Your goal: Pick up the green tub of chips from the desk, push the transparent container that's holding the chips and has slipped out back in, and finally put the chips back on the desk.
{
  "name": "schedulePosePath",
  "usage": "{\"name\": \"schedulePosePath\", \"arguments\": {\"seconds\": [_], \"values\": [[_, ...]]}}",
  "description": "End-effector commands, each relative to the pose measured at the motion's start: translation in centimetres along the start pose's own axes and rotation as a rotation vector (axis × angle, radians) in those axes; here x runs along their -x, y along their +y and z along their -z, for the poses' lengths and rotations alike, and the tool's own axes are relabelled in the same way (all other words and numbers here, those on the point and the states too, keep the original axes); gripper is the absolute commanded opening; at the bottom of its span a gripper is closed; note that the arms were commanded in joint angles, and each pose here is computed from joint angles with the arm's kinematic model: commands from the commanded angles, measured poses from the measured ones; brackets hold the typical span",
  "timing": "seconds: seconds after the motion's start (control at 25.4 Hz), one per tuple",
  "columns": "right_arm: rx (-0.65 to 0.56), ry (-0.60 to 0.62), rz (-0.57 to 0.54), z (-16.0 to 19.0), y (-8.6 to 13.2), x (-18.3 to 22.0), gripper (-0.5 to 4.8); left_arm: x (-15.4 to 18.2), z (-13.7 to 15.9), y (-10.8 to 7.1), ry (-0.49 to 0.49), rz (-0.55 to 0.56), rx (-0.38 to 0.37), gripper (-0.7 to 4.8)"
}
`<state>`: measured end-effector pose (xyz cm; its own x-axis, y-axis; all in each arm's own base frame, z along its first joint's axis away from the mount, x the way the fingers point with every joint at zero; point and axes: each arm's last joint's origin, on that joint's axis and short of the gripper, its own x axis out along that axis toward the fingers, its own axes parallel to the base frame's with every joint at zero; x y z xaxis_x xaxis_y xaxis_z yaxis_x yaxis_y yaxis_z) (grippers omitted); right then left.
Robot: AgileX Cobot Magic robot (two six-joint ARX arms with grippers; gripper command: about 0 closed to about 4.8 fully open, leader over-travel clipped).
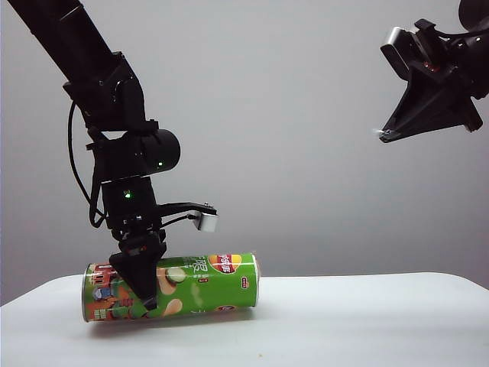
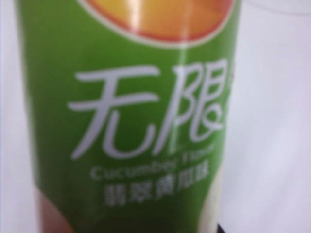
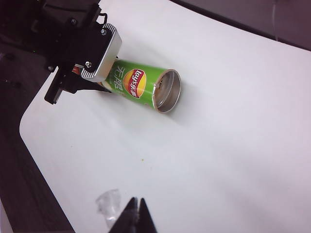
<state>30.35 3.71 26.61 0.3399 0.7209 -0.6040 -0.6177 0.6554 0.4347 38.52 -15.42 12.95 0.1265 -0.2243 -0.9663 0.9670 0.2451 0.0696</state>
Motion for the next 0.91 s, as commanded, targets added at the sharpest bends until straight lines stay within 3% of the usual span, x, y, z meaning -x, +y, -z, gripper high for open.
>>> {"name": "schedulePosePath", "arguments": {"seconds": [0.04,0.08,0.12,0.16,0.2,0.43,0.67,0.75,0.91], "values": [[0.02,-0.014,0.001,-0.2,0.1,0.1,-0.09,0.3,-0.3,0.1,-0.008,-0.022,0.018,2.47],[0.02,-0.014,0.001,-0.2,0.1,0.1,-0.09,0.3,-0.3,0.1,-0.01,-0.017,0.03,2.47],[0.02,-0.014,0.001,-0.2,0.1,0.1,-0.09,0.3,-0.3,0.1,-0.009,-0.017,0.038,2.84],[0.02,-0.014,0.001,-0.2,0.1,0.1,-0.09,0.3,-0.3,0.0,-0.006,-0.012,0.042,3.63],[0.02,-0.014,0.0,-0.2,0.1,0.1,-0.09,0.2,-0.2,0.0,-0.002,-0.007,0.058,4.79],[0.02,-0.015,-0.003,-0.2,0.1,0.1,-0.09,0.6,-0.4,-0.3,0.01,-0.003,0.125,4.79],[0.01,-0.01,-0.008,-0.1,0.1,0.1,-0.09,2.9,-0.9,-1.0,0.037,-0.039,0.135,4.79],[-0.004,0.003,-0.016,0.0,0.2,0.1,-0.09,4.7,-0.8,-1.2,0.072,-0.089,0.177,4.79],[-0.094,0.043,-0.025,0.5,0.4,0.2,-0.09,9.7,-0.5,-2.6,0.112,-0.161,0.175,4.79]]}}
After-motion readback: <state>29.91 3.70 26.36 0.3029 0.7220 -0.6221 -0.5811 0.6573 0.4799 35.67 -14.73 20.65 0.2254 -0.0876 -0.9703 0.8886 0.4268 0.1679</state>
